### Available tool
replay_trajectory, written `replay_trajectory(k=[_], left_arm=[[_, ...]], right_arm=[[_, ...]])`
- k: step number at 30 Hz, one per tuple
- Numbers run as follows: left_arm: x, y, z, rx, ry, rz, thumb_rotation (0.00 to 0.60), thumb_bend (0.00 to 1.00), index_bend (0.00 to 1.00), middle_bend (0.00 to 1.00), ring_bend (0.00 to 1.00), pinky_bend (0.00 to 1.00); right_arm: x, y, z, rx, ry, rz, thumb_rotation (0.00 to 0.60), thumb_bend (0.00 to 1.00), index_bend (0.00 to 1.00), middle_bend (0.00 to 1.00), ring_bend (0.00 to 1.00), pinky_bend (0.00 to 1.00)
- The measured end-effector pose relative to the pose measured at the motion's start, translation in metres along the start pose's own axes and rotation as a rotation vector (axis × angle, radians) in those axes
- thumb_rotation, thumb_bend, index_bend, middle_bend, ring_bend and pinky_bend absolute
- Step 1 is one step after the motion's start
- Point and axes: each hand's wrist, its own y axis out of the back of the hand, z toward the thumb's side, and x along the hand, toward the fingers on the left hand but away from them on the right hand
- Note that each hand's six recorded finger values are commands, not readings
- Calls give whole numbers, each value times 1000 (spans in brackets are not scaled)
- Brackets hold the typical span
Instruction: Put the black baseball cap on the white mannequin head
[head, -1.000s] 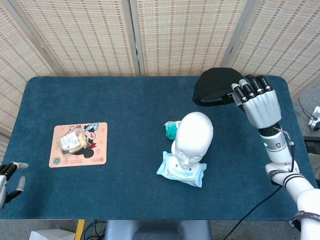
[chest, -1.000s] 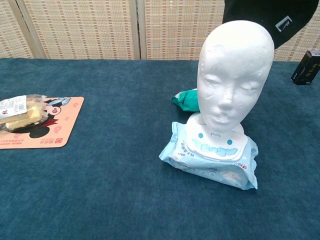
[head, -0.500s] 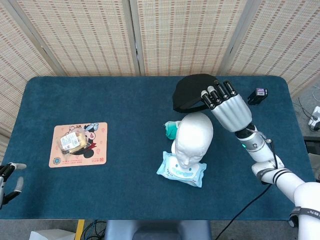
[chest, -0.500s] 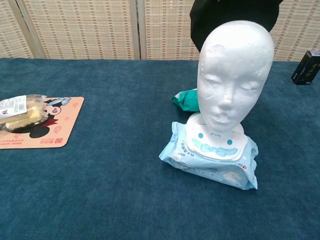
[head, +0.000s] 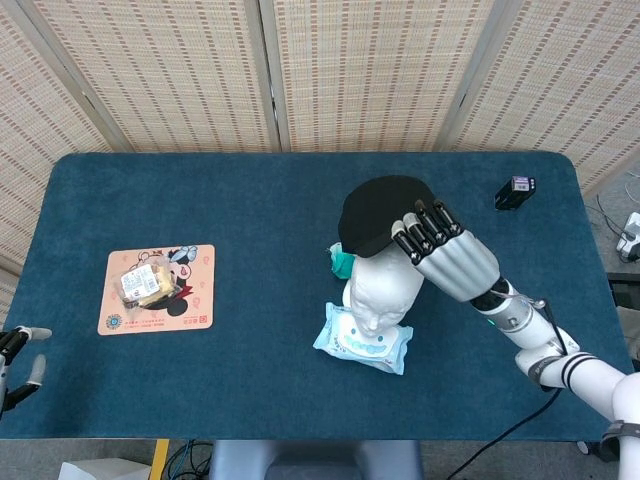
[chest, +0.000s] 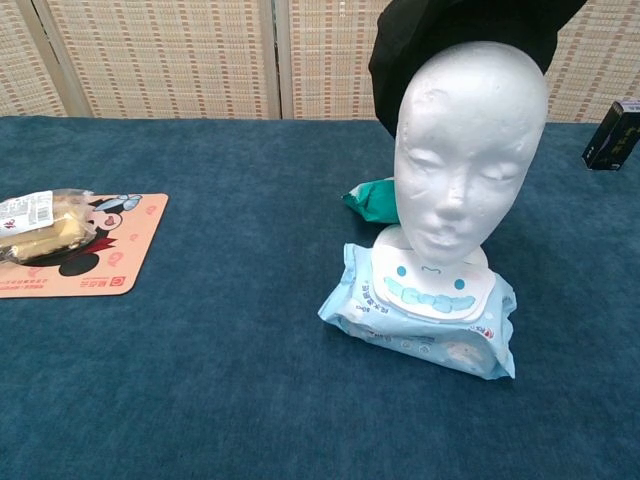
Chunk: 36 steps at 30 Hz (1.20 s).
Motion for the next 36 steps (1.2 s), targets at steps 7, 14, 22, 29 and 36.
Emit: replay_trajectory(k=[7,14,22,29,36], left_arm=[[0,-1,0,6,3,-5,600,435,391,419,403,655],[1,-3,0,11,5,-12,600,435,395,419,403,655],[2,-4,3,12,9,-9,600,435,395,419,403,655],[1,-2,-1,9,6,-9,600,435,395,419,403,655],[1,-3,-2,12,9,-10,600,434,395,419,403,655]], right_arm=[[13,15,7,38,60,-14,600,499,790,614,421,502],[19,24,15,65,102,-25,600,499,790,614,421,502],[24,32,29,80,152,-40,600,499,790,614,421,502],[29,39,41,88,192,-46,600,499,806,614,421,502],[36,42,53,91,240,-40,600,499,813,614,421,502]])
